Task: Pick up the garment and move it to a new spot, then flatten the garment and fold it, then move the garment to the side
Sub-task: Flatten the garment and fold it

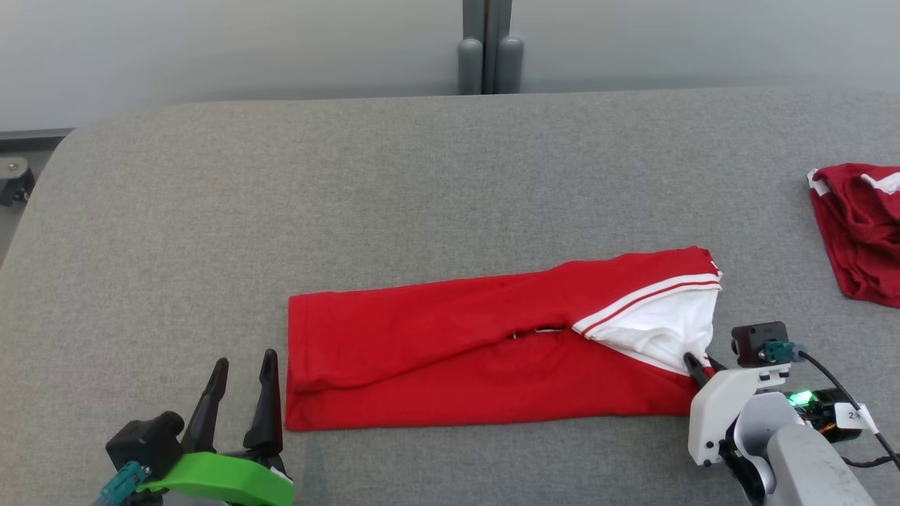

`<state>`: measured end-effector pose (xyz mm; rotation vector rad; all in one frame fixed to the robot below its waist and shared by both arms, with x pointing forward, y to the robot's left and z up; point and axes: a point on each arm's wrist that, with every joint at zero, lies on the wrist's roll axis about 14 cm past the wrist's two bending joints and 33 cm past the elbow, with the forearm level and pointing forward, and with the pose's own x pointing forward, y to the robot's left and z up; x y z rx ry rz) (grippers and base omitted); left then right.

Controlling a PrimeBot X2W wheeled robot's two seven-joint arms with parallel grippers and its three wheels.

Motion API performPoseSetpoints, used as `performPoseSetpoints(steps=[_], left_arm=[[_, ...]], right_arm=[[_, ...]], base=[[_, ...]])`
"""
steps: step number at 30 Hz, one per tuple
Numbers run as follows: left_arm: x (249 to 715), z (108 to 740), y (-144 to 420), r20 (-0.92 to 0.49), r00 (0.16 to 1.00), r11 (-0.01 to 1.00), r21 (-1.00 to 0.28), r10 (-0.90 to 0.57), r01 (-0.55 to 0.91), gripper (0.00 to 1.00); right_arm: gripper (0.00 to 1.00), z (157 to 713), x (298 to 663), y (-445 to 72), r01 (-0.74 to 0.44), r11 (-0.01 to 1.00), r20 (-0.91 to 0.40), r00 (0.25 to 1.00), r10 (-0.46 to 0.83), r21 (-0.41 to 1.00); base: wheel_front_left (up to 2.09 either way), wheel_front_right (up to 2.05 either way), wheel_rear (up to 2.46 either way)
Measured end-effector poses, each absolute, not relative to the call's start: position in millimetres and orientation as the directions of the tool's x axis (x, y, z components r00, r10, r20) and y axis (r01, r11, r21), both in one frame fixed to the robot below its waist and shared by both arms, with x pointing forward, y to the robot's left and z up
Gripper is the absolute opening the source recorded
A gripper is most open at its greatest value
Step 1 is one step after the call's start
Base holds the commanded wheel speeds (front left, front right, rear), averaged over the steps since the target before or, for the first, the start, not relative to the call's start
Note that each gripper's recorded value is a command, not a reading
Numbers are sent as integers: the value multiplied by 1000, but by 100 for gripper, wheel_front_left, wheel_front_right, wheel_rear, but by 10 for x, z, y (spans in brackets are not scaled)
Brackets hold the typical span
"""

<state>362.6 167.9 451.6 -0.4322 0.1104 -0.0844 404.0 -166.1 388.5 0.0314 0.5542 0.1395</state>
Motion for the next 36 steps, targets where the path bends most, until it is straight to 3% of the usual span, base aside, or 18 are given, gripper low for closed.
performPoseSetpoints(steps=[7, 16, 21, 29, 36], left_arm=[[3646, 4531, 1616, -82, 989, 904, -420, -126, 81, 100], [3670, 4579, 1538, -65, 987, 901, -419, -148, 108, 100], [3682, 4595, 1506, -59, 986, 900, -421, -156, 117, 100], [3684, 4588, 1491, -61, 986, 899, -422, -158, 118, 100], [3677, 4598, 1558, -58, 989, 902, -419, -140, 103, 100]], right_arm=[[0, 4041, 4160, -1756, -82, 994, -455, 884, 106, 71], [0, 4508, 4268, -2541, 78, 997, -324, 943, -71, 9], [0, 4745, 4268, -2620, 99, 995, -256, 962, -91, 20], [0, 5114, 4381, -1811, -98, 992, -145, 984, 108, 76], [0, 5228, 4364, -866, -343, 933, -117, 928, 354, 106]], base=[[0, 0, 0], [0, 0, 0], [0, 0, 0], [0, 0, 0], [0, 0, 0]])
